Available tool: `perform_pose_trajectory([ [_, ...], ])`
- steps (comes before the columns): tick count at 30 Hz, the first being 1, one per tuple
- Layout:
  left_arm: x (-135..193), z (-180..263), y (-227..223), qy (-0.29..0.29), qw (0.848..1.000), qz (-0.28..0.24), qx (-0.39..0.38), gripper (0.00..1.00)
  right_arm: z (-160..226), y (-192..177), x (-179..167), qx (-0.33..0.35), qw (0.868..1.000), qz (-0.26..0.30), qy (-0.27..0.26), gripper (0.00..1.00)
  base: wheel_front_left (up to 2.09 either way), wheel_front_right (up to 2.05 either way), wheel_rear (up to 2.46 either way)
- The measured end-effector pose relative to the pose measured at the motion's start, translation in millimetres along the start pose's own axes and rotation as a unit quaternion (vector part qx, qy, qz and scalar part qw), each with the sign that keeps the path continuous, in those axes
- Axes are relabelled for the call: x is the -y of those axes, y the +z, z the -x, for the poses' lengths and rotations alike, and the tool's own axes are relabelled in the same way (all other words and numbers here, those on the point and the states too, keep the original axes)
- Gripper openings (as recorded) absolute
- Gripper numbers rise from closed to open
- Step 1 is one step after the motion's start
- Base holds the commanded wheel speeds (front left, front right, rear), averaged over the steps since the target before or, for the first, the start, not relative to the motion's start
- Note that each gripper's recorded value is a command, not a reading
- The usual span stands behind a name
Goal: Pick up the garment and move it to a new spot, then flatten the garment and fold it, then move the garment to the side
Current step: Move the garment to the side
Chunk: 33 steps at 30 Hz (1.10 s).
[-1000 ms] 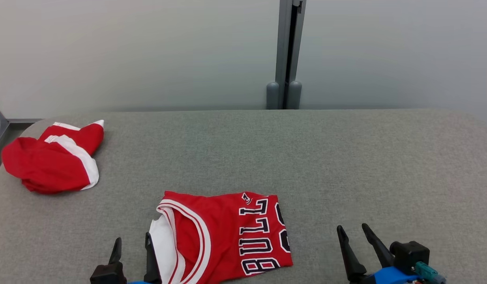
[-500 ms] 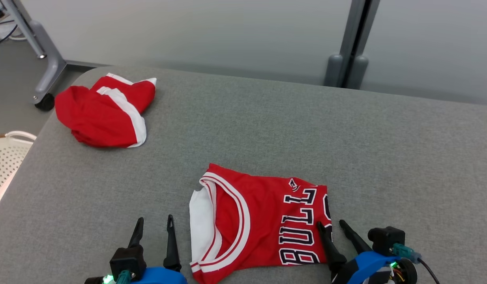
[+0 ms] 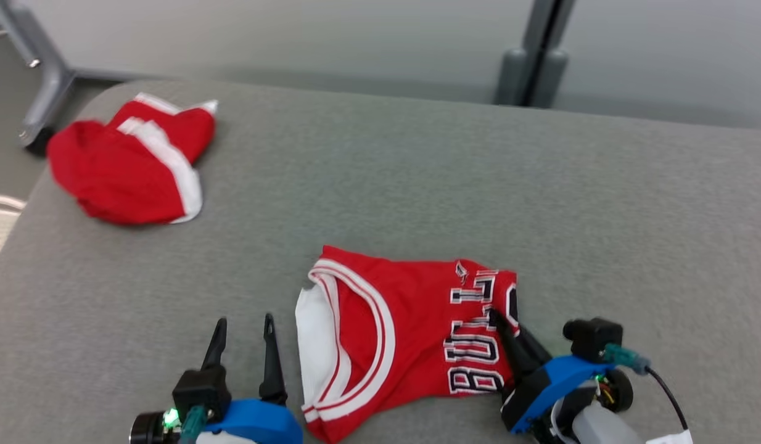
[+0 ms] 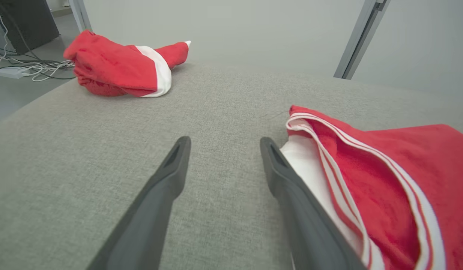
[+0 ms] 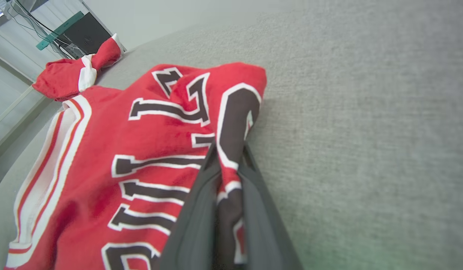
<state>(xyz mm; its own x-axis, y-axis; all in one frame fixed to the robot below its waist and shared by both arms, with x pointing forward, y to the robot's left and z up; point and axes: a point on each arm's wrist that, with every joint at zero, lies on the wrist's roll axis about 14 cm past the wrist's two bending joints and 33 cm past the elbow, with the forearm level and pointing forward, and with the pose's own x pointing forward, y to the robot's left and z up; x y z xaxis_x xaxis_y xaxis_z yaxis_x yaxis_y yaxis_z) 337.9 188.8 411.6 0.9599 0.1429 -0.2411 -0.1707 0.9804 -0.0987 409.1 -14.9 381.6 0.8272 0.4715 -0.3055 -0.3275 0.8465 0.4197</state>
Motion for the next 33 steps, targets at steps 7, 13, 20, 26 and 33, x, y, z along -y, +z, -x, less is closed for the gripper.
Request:
perform_pose_trajectory([
  [7,80.7,-25.7,-1.9,-0.126,0.992,-0.008,-0.006,1.00,34.9,20.0,53.2,0.042,0.996,-0.006,-0.078,0.00,0.00,0.00,0.00],
  [13,153.1,-33.0,-14.8,-0.228,0.973,-0.013,-0.026,1.00,83.5,31.0,99.2,0.077,0.984,-0.024,-0.160,0.00,0.00,0.00,0.00],
  [20,226.0,-28.9,-11.8,-0.326,0.945,-0.018,-0.020,1.00,136.2,44.5,128.1,0.120,0.966,-0.036,-0.226,0.00,0.00,0.00,0.00],
  [26,250.4,-23.5,-10.5,-0.360,0.932,-0.023,-0.016,1.00,160.8,58.7,149.2,0.136,0.956,-0.017,-0.260,0.00,0.00,0.00,0.00],
  [33,229.6,-31.6,-12.8,-0.337,0.941,-0.029,-0.016,1.00,154.2,109.6,193.1,0.137,0.947,0.063,-0.284,0.00,0.00,0.00,0.00],
])
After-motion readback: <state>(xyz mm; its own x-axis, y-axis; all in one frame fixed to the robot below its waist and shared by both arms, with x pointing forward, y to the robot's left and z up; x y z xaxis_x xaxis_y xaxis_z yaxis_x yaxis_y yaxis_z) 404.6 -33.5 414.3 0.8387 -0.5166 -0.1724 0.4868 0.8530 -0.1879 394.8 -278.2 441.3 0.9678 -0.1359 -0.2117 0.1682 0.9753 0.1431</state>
